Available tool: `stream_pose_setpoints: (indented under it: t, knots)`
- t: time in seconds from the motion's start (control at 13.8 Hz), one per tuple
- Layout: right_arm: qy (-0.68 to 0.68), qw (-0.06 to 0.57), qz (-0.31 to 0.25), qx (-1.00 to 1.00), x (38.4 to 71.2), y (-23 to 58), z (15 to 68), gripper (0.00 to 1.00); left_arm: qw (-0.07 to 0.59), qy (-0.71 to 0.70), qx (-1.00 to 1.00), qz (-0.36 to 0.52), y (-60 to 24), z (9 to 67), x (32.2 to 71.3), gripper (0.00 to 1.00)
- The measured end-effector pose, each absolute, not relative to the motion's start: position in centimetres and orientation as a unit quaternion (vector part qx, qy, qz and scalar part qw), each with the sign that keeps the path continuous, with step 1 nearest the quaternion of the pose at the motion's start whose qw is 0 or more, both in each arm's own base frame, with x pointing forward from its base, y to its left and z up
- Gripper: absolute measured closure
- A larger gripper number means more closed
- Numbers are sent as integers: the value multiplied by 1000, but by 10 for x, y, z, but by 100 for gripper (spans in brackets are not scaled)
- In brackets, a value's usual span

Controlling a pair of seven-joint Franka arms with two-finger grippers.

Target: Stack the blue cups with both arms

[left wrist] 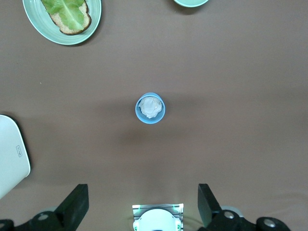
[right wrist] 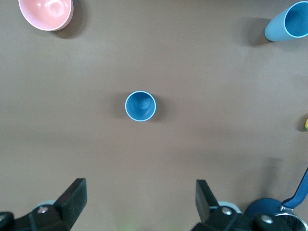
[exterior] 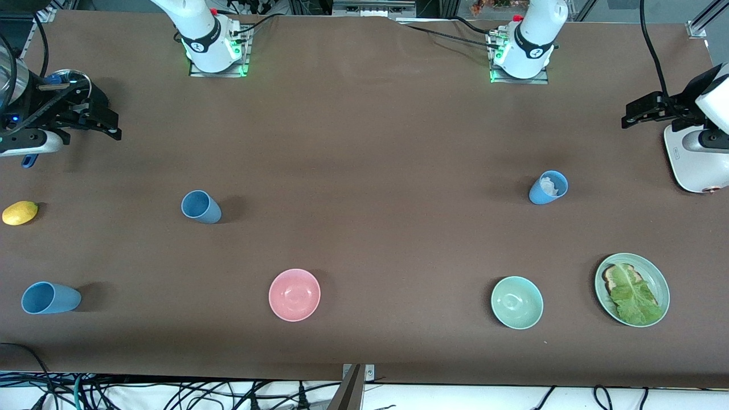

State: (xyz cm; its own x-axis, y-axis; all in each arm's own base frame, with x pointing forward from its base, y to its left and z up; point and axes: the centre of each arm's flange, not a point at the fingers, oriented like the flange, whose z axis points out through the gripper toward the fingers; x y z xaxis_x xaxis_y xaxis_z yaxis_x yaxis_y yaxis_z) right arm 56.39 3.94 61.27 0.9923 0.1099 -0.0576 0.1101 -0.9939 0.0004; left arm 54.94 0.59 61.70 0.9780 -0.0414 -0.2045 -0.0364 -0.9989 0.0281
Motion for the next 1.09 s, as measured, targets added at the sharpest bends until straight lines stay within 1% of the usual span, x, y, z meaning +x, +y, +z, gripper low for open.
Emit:
stream_pose_setpoints:
  t: [0.73, 1.09]
  knots:
    - [56, 2, -29, 998, 565, 40, 612, 0, 12, -21, 994, -103, 4, 624, 543, 0]
    - [54, 2, -7, 999, 566, 38, 630, 0, 12, -22, 994, -104, 4, 624, 543, 0]
